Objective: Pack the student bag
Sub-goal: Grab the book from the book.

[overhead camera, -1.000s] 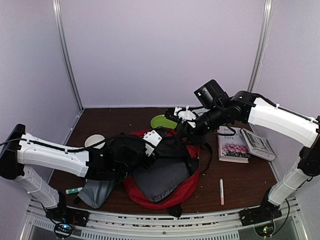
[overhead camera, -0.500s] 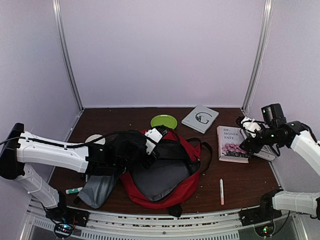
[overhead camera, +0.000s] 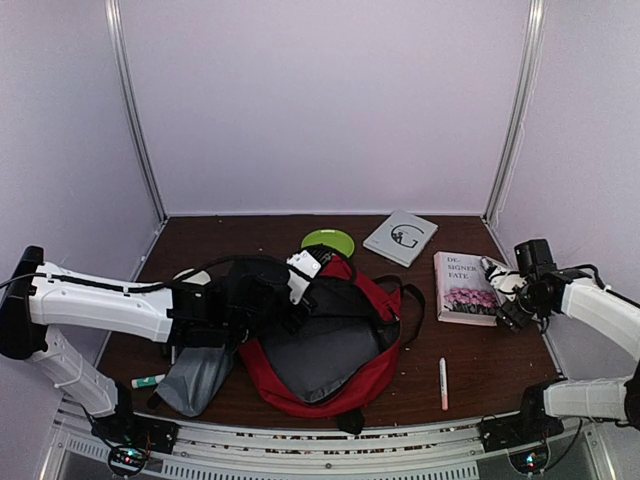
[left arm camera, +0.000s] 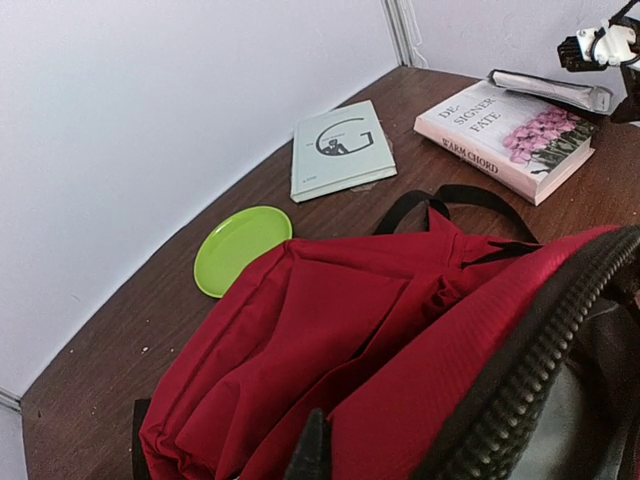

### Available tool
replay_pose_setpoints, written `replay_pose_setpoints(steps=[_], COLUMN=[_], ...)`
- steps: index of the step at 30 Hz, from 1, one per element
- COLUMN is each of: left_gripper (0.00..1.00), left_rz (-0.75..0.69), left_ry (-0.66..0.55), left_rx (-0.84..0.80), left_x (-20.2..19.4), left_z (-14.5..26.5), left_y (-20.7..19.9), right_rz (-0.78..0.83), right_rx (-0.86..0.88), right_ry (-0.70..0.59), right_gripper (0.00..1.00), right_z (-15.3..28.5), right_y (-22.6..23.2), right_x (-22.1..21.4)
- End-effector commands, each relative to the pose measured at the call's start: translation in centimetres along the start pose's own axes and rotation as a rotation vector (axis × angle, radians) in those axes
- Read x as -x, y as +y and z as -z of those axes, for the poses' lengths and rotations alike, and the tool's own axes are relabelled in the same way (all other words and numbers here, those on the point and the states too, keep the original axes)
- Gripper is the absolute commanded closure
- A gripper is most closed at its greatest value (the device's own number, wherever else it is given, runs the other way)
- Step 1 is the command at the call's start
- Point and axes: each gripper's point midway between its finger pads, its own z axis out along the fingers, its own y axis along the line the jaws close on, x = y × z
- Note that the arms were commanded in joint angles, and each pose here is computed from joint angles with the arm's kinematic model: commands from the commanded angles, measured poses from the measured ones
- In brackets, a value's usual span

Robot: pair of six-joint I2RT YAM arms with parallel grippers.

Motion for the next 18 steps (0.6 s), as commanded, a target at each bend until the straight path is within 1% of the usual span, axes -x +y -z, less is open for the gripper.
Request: replay_pose_setpoints(steps=[1, 8, 12, 14, 18], left_gripper=[1.00, 1.00, 1.00, 1.00, 1.00], left_rz=[0.082, 0.104, 0.104, 0.098, 0.095], left_ry=[-0.075, -0.073, -0.071, -0.065, -0.057], left_rx=[0.010, 0.019, 0.018, 0.020, 0.022], left_x=[2.1, 1.9, 2.1, 2.0, 1.8], left_z=[1.0, 1.0, 1.0, 1.0, 1.0], left_y=[1.1, 1.3, 1.3, 1.3, 1.4], right_rz=[0.032, 0.069, 0.094, 0.097, 0.097], right_rx=[-0.089, -0.098, -0.132, -0.141, -0.183], right_ry=[0.019, 0.048, 0.029, 0.033, 0.018], right_gripper=[0.15, 0.15, 0.15, 0.18, 0.26], right_z=[-1.4, -3.9, -5.5, -6.3, -7.2], right_y=[-1.4, -1.3, -1.5, -1.6, -2.2], right_x=[0.0, -0.4, -0.6, -0.7, -0.4])
